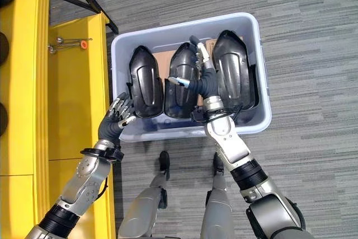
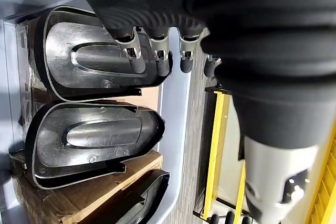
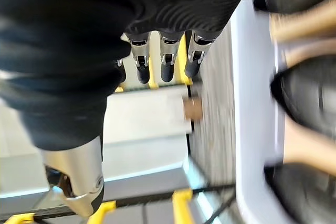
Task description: Move parts from the plastic box to the shelf.
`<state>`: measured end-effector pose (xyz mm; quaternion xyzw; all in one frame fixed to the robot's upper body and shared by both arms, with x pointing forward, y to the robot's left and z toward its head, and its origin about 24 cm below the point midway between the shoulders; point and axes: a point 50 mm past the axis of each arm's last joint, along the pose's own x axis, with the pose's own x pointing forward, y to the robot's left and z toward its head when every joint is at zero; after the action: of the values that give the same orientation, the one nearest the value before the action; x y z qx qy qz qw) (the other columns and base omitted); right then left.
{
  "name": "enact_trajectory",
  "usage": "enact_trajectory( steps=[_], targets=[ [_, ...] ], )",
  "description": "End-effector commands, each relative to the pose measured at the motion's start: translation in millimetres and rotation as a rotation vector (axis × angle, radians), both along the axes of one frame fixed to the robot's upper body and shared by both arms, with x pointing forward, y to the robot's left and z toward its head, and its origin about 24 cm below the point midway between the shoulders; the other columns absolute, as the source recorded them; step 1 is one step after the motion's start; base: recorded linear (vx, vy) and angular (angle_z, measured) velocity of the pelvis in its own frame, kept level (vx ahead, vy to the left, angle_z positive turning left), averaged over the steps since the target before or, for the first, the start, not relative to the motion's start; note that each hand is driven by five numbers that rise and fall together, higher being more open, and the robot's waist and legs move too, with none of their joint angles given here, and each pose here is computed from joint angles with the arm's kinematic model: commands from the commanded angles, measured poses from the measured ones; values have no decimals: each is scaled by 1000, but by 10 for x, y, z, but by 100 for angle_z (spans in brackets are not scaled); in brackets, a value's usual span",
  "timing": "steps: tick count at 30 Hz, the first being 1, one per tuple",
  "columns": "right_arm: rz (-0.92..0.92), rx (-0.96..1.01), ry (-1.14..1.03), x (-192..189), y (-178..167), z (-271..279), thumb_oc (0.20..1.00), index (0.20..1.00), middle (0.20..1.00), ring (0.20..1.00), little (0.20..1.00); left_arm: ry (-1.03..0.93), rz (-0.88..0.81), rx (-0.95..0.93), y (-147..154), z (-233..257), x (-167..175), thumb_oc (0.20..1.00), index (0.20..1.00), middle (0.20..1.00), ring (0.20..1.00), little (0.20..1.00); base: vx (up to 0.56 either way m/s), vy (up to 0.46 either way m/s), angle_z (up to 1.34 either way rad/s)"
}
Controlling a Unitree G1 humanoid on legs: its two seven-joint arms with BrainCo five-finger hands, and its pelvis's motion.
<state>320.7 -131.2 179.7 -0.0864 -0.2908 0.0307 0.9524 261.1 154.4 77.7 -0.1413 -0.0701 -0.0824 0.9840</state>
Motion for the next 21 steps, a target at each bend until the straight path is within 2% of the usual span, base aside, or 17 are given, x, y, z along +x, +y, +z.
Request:
enact_trajectory(
  steps=[1, 4, 17, 21],
  targets=[
    [-91, 14, -143, -10, -44, 224, 1000, 1000, 1000, 1000, 1000, -129, 20, 3, 70, 236, -12, 1000, 1000, 1000, 1000, 1000, 0, 0, 0],
    [-143, 60, -144, 60, -172, 279, 1000, 1000, 1000, 1000, 1000, -138, 9, 1, 37, 257, 0, 1000, 1000, 1000, 1000, 1000, 0, 0, 0],
    [-350, -102, -237, 244, -491, 608, 1000, 1000, 1000, 1000, 1000, -143, -53, 18, -91, 273, 34, 1000, 1000, 1000, 1000, 1000, 1, -8, -4],
    [-361, -82, -234, 273, -524, 651, 1000, 1000, 1000, 1000, 1000, -135, -66, 16, -116, 261, 30, 1000, 1000, 1000, 1000, 1000, -10, -22, 22]
  ],
)
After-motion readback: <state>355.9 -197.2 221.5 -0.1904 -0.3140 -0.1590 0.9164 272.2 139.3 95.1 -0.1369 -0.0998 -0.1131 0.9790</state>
